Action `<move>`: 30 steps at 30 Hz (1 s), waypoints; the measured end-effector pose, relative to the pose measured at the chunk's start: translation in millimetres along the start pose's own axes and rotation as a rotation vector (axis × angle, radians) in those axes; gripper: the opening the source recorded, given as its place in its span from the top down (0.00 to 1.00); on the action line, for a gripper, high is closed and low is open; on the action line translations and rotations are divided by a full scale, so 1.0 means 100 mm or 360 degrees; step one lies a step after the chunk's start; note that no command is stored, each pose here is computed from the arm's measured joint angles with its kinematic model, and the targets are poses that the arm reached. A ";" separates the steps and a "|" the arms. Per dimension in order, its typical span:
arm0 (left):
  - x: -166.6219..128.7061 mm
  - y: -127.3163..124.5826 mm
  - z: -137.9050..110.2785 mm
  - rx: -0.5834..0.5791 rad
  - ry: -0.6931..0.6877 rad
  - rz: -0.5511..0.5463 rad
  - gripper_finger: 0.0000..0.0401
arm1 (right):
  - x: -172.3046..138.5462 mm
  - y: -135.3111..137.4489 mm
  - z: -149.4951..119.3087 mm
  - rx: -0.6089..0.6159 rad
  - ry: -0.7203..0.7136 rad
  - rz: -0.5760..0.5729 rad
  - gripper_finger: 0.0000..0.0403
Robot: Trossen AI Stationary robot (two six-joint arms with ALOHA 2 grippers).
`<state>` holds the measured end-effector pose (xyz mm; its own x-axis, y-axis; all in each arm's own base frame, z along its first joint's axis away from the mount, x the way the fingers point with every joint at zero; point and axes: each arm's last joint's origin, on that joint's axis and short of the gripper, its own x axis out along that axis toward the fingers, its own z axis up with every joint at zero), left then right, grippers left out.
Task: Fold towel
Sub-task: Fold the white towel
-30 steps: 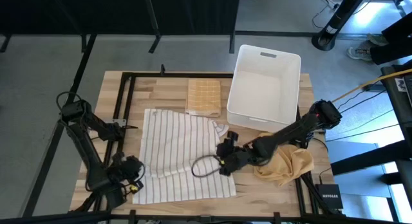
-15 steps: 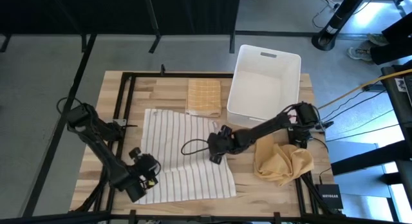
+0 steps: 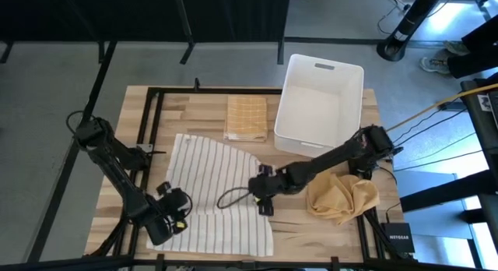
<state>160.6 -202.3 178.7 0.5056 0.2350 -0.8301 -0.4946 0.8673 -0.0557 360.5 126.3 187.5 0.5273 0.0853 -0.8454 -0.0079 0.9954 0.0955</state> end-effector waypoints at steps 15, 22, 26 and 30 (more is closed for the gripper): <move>0.54 0.15 -0.04 0.0079 -0.0106 0.0129 0.64 | 0.15 -0.37 -0.56 -0.0199 0.0213 -0.0764 0.44; 0.61 0.23 -0.14 0.0004 -0.0030 0.0112 0.64 | 0.17 -0.49 -0.60 -0.0331 0.0232 -0.0933 0.81; 0.59 0.24 -0.20 -0.0030 -0.0030 0.0100 0.64 | 0.23 -0.52 -0.59 -0.0333 0.0306 -0.0614 0.96; 0.57 0.24 -0.23 -0.0016 -0.0027 0.0086 0.64 | 0.25 -0.53 -0.55 -0.0297 0.0261 -0.0561 0.83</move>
<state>161.6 -178.5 117.0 0.4896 0.2888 -0.8227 -0.5287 0.8487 -0.0167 327.6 78.2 132.2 0.3833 -0.2705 -0.8831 -0.0132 0.9545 -0.2980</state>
